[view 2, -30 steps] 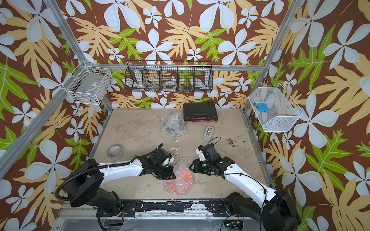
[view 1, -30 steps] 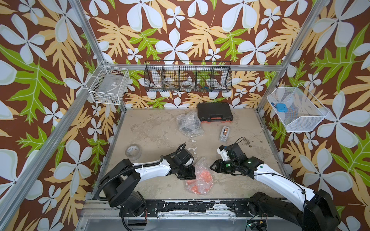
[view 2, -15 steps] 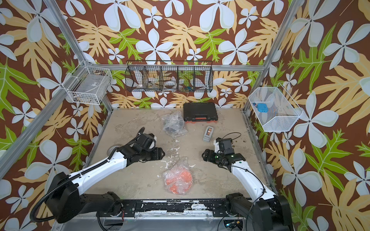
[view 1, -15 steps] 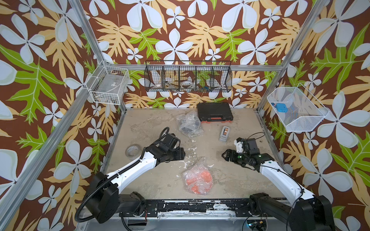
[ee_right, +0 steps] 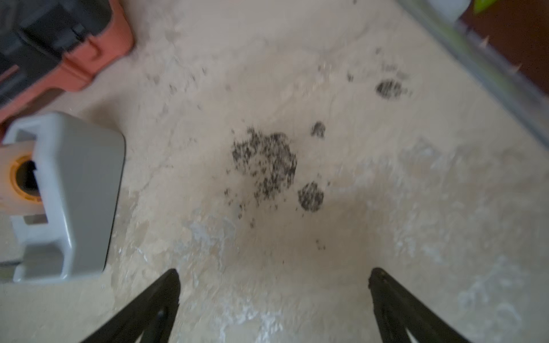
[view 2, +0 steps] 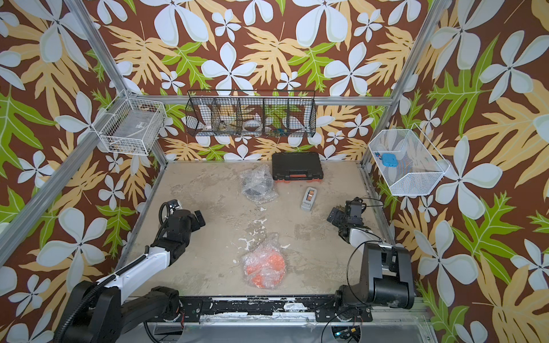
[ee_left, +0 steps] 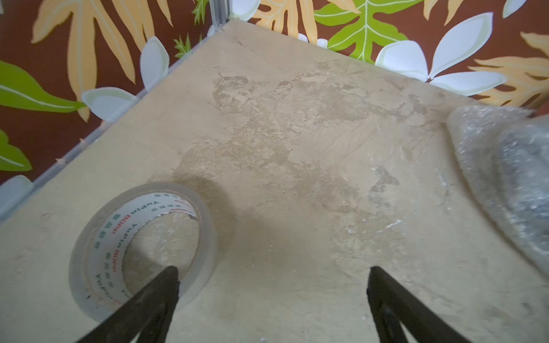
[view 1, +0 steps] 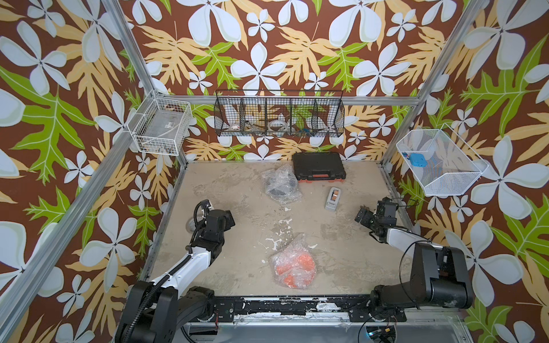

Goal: Wrap dinner plates in bubble wrap
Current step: Reset both arms

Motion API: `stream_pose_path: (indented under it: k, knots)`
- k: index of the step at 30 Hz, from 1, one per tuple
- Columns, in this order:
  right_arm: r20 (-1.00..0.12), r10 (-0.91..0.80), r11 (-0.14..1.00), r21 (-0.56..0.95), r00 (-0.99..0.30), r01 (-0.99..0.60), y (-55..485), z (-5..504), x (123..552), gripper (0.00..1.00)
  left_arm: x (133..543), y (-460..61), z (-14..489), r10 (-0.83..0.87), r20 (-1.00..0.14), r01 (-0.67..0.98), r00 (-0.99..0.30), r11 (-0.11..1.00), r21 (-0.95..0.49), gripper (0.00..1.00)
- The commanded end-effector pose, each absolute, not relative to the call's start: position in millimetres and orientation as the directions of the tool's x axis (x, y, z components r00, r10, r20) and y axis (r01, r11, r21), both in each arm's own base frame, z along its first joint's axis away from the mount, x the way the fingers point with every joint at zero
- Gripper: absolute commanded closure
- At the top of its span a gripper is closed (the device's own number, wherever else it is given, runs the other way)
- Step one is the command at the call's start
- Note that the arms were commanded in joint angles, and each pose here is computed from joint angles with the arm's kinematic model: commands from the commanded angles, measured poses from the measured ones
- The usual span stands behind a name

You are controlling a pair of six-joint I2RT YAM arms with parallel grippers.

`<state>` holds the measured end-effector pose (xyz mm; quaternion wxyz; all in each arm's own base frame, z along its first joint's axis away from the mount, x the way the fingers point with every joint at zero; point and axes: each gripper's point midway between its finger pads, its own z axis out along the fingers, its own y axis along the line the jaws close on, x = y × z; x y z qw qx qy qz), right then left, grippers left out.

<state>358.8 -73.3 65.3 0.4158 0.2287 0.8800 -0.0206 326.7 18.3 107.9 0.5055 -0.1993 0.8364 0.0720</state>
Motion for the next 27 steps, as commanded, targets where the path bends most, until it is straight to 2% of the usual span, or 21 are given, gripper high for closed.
stream_pose_path:
  k: [1,4,8,11,13,16,17,19,20,22,24,27]
  knots:
    - [-0.932,0.181,0.923,0.051,-0.314,0.381,-81,121,377,0.0,344,31,161,-0.155,-0.975,-0.407,-0.158,0.91,-0.079,0.0]
    - [-0.964,0.109,0.946,0.026,-0.241,0.325,-63,126,373,0.0,342,28,150,-0.108,-0.988,-0.373,-0.112,0.926,-0.059,0.0]
    - [-0.978,0.029,0.971,-0.022,-0.207,0.24,-44,126,372,0.0,365,20,139,-0.038,-0.984,-0.33,-0.173,0.944,0.021,0.0]
    - [-0.987,0.002,0.983,-0.029,-0.161,0.184,-34,128,366,0.0,372,12,136,-0.052,-0.991,-0.235,-0.125,0.972,-0.021,0.0]
    - [-0.995,0.012,0.979,-0.009,-0.104,0.203,-37,129,352,0.0,372,10,133,-0.081,-0.985,-0.198,-0.152,0.979,-0.05,0.0]
    - [-0.99,-0.005,0.986,-0.029,-0.143,0.166,-31,125,361,0.0,354,-1,133,-0.061,-0.994,-0.105,-0.094,0.993,-0.051,0.0]
    - [-0.991,-0.01,0.986,-0.033,-0.137,0.163,-31,124,359,0.0,351,-1,141,-0.045,-0.999,-0.105,-0.03,0.994,-0.041,0.0]
    - [-0.988,-0.003,0.986,-0.029,-0.152,0.166,-32,121,360,0.0,358,-1,130,-0.062,-0.992,-0.109,-0.113,0.993,-0.049,0.0]
    - [-0.99,-0.007,0.986,-0.03,-0.141,0.166,-31,124,360,0.0,356,1,135,-0.054,-0.997,-0.115,-0.063,0.992,-0.046,0.0]
    - [-0.99,-0.007,0.986,-0.031,-0.141,0.167,-31,124,359,0.0,356,0,132,-0.064,-0.993,-0.113,-0.102,0.992,-0.052,0.0]
    - [-0.989,-0.008,0.986,-0.032,-0.145,0.166,-31,124,359,0.0,351,4,140,-0.057,-0.998,-0.131,-0.039,0.99,-0.052,0.0]
    - [-0.99,-0.009,0.985,-0.033,-0.143,0.168,-31,124,359,0.0,352,-1,137,-0.06,-0.996,-0.112,-0.06,0.992,-0.053,0.0]
